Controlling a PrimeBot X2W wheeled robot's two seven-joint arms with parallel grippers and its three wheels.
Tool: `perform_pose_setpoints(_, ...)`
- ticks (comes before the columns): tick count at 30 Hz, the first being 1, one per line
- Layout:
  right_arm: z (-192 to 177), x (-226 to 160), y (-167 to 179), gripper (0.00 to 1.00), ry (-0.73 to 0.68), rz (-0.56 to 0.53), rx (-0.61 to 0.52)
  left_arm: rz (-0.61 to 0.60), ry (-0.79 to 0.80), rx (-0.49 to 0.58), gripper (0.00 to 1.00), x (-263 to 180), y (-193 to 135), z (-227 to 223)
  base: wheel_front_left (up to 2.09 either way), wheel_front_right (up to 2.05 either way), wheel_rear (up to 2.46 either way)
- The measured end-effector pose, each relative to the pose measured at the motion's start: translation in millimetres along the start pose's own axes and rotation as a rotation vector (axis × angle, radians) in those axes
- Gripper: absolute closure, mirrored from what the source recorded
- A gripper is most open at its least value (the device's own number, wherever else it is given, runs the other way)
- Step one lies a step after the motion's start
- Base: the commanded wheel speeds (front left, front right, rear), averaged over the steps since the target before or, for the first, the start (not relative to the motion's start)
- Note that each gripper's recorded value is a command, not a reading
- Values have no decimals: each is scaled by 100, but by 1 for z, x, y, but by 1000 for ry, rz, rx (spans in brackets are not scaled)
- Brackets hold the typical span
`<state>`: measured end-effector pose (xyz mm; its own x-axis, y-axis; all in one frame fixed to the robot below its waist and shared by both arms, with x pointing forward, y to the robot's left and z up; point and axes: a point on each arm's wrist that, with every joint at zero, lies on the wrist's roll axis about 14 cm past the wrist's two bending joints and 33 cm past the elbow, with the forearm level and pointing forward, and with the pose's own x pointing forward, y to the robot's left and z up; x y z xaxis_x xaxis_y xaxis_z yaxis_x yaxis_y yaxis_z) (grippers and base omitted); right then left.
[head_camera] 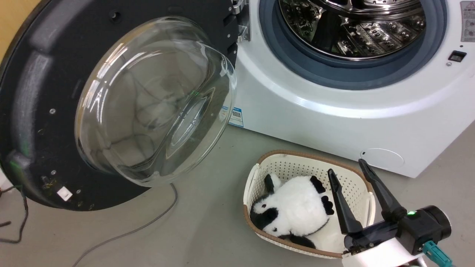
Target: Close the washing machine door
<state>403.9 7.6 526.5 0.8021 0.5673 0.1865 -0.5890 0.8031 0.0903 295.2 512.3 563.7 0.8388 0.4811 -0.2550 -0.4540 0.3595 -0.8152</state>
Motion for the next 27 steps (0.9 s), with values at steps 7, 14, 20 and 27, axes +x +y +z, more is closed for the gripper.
perform_pose_setpoints(7,6,-3,1,0,-11,-2,-12,-116,169,-103,100,-6,-19,-24,0,0,0)
perform_pose_setpoints(14,19,-6,8,0,-34,7,-29,-224,375,-114,100,-33,-28,-60,0,0,0)
perform_pose_setpoints(20,31,-12,12,0,-59,3,-38,-295,558,-150,100,-61,-32,-111,0,0,0)
perform_pose_setpoints(27,38,-25,2,0,-67,-45,-36,-371,738,-167,100,-93,-49,-174,0,0,0)
